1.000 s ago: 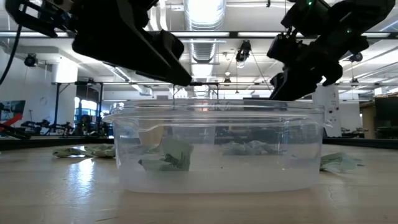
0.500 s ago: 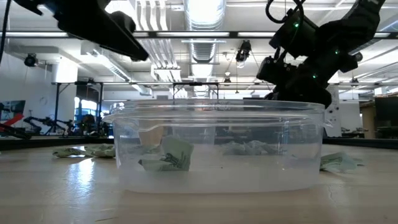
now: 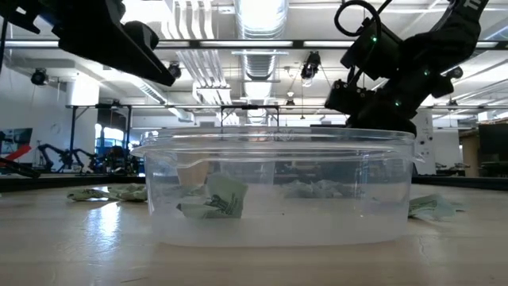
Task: Pick and place Stevia / Truvia into bins
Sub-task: Put the white stevia packet into the top transparent bin
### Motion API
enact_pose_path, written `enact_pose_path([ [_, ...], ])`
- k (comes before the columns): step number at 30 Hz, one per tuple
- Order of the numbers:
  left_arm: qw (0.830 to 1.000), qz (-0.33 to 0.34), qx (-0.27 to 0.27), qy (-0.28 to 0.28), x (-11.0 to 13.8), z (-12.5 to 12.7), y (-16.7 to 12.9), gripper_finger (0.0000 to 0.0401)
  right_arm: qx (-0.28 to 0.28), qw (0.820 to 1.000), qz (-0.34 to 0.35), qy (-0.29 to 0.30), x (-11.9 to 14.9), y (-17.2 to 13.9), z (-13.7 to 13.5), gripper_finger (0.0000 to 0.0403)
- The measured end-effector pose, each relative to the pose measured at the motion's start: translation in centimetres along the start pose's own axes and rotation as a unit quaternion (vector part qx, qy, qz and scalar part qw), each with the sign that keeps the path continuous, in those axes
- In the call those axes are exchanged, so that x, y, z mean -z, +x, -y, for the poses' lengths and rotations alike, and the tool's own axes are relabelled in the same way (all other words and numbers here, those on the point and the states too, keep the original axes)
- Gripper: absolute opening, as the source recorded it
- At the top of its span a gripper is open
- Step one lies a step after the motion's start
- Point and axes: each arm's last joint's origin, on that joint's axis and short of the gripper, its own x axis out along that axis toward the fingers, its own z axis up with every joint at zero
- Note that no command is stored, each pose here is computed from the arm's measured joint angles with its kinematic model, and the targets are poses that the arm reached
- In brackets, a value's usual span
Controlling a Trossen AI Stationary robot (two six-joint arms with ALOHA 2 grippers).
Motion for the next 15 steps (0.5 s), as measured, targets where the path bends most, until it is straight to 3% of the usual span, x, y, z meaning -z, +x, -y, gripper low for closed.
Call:
enact_pose_path([
  [9,1.000,0.000,-0.001,0.000,-0.01,-0.01,0.00,0.0168,0.003,1.000,-0.006,0.015,0.23,0.34,0.15,0.0199],
  [15,1.000,0.001,-0.001,0.000,-0.01,-0.01,0.00,0.0168,0.003,1.000,-0.009,0.015,0.32,0.70,0.14,0.0214],
])
